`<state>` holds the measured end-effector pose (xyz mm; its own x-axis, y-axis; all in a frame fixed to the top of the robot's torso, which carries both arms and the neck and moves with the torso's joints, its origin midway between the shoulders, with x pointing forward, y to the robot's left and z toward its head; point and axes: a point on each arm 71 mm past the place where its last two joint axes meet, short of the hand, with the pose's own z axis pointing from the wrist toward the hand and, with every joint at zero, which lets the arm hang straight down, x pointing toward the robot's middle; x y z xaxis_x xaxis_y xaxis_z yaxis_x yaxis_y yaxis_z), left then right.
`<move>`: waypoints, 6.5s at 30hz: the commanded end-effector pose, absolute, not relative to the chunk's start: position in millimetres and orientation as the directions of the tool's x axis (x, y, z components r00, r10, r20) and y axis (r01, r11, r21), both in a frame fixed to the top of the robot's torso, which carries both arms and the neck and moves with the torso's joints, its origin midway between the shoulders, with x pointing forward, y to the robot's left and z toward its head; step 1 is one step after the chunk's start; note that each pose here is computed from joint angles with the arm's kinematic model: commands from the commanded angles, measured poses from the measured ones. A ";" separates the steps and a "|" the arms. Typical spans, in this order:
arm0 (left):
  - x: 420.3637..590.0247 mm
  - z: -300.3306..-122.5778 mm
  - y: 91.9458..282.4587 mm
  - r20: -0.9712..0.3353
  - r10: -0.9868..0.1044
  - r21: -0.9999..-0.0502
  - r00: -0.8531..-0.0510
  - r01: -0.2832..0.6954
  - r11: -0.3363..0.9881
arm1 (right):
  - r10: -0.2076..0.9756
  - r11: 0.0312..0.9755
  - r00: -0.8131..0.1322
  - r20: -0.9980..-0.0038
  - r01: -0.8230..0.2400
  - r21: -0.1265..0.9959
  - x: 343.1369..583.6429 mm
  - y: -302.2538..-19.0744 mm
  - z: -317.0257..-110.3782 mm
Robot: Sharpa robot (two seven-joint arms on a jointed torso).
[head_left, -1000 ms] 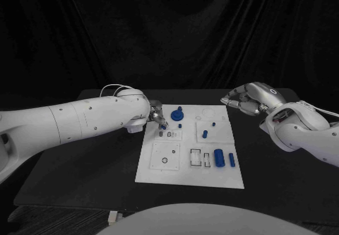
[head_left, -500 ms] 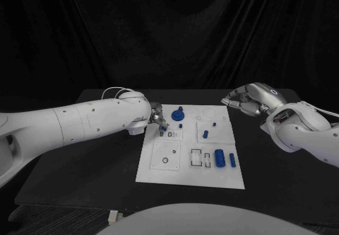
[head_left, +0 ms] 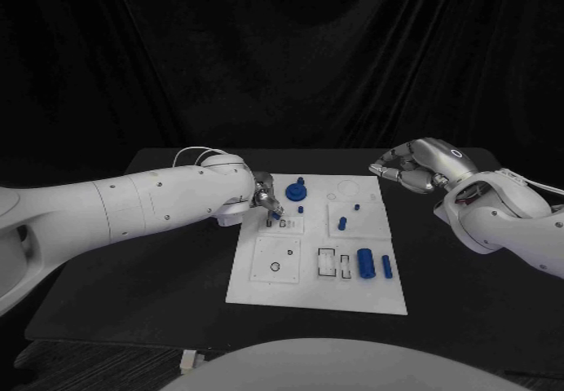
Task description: Assemble the parts on the task board
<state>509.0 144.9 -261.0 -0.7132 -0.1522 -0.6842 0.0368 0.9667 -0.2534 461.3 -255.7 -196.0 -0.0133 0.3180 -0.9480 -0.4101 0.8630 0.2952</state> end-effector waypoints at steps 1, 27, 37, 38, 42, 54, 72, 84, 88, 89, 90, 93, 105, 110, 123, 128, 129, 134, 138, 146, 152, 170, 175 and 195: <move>507.8 -261.9 141.6 -0.677 -0.154 -0.265 -0.720 0.042 0.963 | 0.316 0.870 -0.016 -0.949 -0.394 0.296 461.1 -256.8 -197.2; 506.9 -265.9 134.7 -0.666 -0.139 -0.260 -0.733 0.053 0.964 | 0.314 0.872 -0.020 -0.949 -0.389 0.296 461.4 -256.8 -197.7; 504.1 -271.4 135.7 -0.657 -0.138 -0.258 -0.741 0.048 0.965 | 0.313 0.873 -0.022 -0.950 -0.387 0.297 461.4 -257.0 -197.8; 503.8 -271.9 135.7 -0.656 -0.138 -0.258 -0.742 0.048 0.965 | 0.313 0.873 -0.022 -0.950 -0.387 0.296 461.5 -256.9 -197.9; 502.5 -274.1 135.2 -0.652 -0.137 -0.259 -0.746 0.049 0.965 | 0.312 0.874 -0.023 -0.950 -0.386 0.296 461.7 -256.8 -198.0; 501.4 -278.4 134.6 -0.652 -0.145 -0.265 -0.744 0.045 0.963 | 0.313 0.874 -0.021 -0.949 -0.386 0.297 461.4 -257.1 -197.9; 499.5 -277.3 136.5 -0.667 -0.172 -0.287 -0.725 0.037 0.957 | 0.310 0.877 -0.027 -0.950 -0.379 0.297 461.4 -258.3 -199.5; 501.3 -277.4 134.4 -0.669 -0.172 -0.289 -0.723 0.040 0.956 | 0.307 0.878 -0.033 -0.951 -0.375 0.296 461.5 -258.5 -200.9; 502.2 -277.6 134.7 -0.669 -0.172 -0.287 -0.723 0.038 0.957 | 0.306 0.879 -0.035 -0.952 -0.374 0.296 461.5 -258.8 -201.1; 502.3 -277.7 134.8 -0.669 -0.171 -0.286 -0.723 0.038 0.957 | 0.305 0.879 -0.035 -0.952 -0.373 0.296 461.5 -259.0 -201.2; 502.3 -277.8 134.8 -0.668 -0.170 -0.286 -0.724 0.039 0.958 | 0.305 0.880 -0.035 -0.952 -0.372 0.296 461.5 -259.1 -201.3; 502.3 -278.1 134.5 -0.666 -0.167 -0.284 -0.727 0.040 0.958 | 0.304 0.881 -0.037 -0.952 -0.370 0.296 461.7 -259.4 -201.6; 502.2 -279.3 135.0 -0.657 -0.154 -0.270 -0.738 0.040 0.962 | 0.301 0.883 -0.042 -0.953 -0.365 0.295 461.4 -260.2 -202.2; 501.8 -279.9 137.5 -0.652 -0.150 -0.262 -0.743 0.036 0.964 | 0.301 0.884 -0.043 -0.953 -0.363 0.295 461.4 -260.6 -202.4; 502.5 -279.6 139.5 -0.656 -0.156 -0.268 -0.739 0.034 0.963 | 0.300 0.884 -0.044 -0.953 -0.363 0.295 461.7 -260.3 -202.6; 503.0 -279.1 137.5 -0.660 -0.160 -0.278 -0.734 0.040 0.960 | 0.299 0.884 -0.046 -0.953 -0.363 0.295 461.8 -259.9 -202.8; 503.0 -279.1 136.9 -0.659 -0.159 -0.279 -0.735 0.042 0.959 | 0.299 0.884 -0.046 -0.953 -0.363 0.295 461.8 -259.9 -202.8; 502.9 -279.7 135.0 -0.657 -0.155 -0.278 -0.738 0.046 0.959 | 0.299 0.884 -0.047 -0.953 -0.362 0.295 461.6 -260.1 -202.9; 502.9 -280.7 134.6 -0.651 -0.148 -0.271 -0.744 0.046 0.961 | 0.299 0.885 -0.047 -0.953 -0.361 0.295 461.5 -260.5 -202.9; 502.5 -282.7 134.8 -0.641 -0.135 -0.254 -0.756 0.043 0.966 | 0.298 0.885 -0.048 -0.953 -0.360 0.295 461.5 -260.9 -203.0; 502.5 -283.3 135.1 -0.638 -0.132 -0.250 -0.758 0.042 0.967 | 0.297 0.885 -0.050 -0.954 -0.360 0.295 461.7 -260.5 -203.3; 503.7 -283.5 136.2 -0.645 -0.142 -0.257 -0.751 0.038 0.966 | 0.295 0.886 -0.054 -0.954 -0.359 0.294 461.6 -260.7 -204.8; 501.5 -282.4 139.2 -0.650 -0.153 -0.263 -0.744 0.032 0.964 | 0.295 0.887 -0.052 -0.954 -0.357 0.294 461.4 -262.1 -204.7; 521.6 -194.2 169.9 -0.763 -0.194 -0.290 -0.617 0.058 0.955 | 0.297 0.885 -0.051 -0.954 -0.361 0.295 461.2 -262.9 -204.6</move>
